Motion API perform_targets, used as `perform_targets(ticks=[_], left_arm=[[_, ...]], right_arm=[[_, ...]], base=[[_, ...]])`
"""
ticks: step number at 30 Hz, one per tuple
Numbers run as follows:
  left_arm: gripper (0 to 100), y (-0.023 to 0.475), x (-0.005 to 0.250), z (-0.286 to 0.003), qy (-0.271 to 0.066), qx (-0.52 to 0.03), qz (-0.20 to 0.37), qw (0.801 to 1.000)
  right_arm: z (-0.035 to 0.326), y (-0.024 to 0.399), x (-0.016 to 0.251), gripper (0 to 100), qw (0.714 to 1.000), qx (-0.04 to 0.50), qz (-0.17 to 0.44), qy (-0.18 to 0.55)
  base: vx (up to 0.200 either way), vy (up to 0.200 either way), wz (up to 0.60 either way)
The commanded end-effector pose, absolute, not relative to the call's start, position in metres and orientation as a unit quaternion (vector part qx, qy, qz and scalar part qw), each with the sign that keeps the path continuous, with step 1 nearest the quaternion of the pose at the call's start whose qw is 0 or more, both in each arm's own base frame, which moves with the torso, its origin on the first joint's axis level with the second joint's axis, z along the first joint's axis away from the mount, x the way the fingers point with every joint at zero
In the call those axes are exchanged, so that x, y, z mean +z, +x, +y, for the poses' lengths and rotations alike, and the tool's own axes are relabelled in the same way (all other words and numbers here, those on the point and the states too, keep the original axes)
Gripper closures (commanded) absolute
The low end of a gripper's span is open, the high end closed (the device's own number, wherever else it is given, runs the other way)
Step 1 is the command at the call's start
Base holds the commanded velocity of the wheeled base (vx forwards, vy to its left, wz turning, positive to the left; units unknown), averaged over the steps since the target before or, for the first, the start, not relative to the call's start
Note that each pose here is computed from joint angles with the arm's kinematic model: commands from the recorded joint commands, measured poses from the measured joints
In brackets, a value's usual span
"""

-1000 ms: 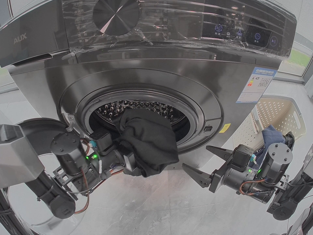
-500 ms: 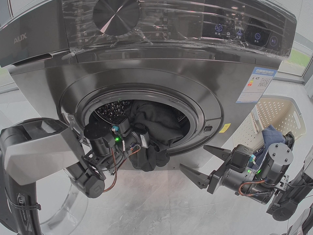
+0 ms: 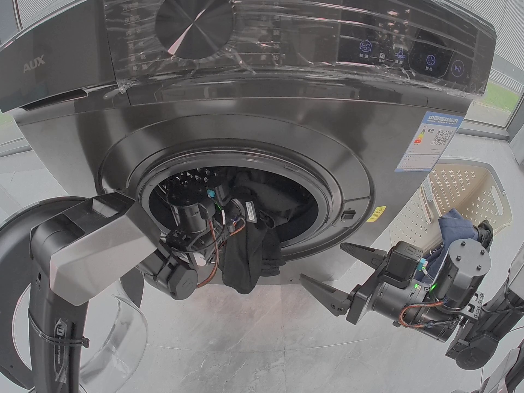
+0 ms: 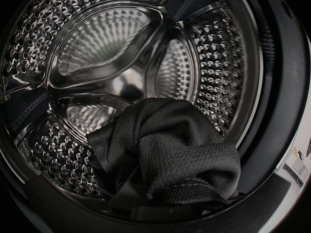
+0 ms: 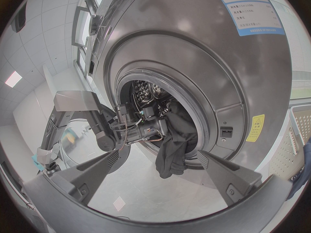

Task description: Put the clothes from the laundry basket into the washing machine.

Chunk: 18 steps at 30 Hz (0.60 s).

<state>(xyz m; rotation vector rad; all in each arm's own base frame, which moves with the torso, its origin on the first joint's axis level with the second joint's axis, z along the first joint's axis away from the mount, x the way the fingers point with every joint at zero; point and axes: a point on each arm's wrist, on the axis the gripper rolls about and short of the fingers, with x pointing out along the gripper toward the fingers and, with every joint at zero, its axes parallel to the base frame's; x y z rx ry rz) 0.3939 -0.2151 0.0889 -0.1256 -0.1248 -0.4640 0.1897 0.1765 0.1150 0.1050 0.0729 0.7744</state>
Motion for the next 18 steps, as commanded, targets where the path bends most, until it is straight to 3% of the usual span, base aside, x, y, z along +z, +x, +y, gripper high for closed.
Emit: perform_targets(ticks=[1,7,8,14,18], left_arm=[[100,0.418,0.091,-0.211,-0.069,-0.203,-0.073,0.974],[100,0.431,0.098,-0.209,-0.079,-0.187,-0.078,0.976],[0,0.430,0.099,-0.209,-0.079,-0.187,-0.077,0.976],[0,0.421,0.104,-0.211,-0.095,-0.186,-0.062,0.976],[0,0.398,0.101,-0.207,-0.083,-0.194,0.026,0.977]], right_arm=[[0.177,0.190,0.114,0,0.924,0.378,0.037,0.051],[0.177,0.190,0.114,0,0.924,0.378,0.037,0.051],[0.177,0.190,0.114,0,0.924,0.378,0.034,0.051],[0.177,0.191,0.115,0,0.924,0.377,0.031,0.052],[0.177,0.191,0.115,0,0.924,0.377,0.031,0.052]], base=[[0.000,0.000,0.00],[0.000,0.000,0.00],[0.000,0.000,0.00],[0.000,0.000,0.00],[0.000,0.000,0.00]])
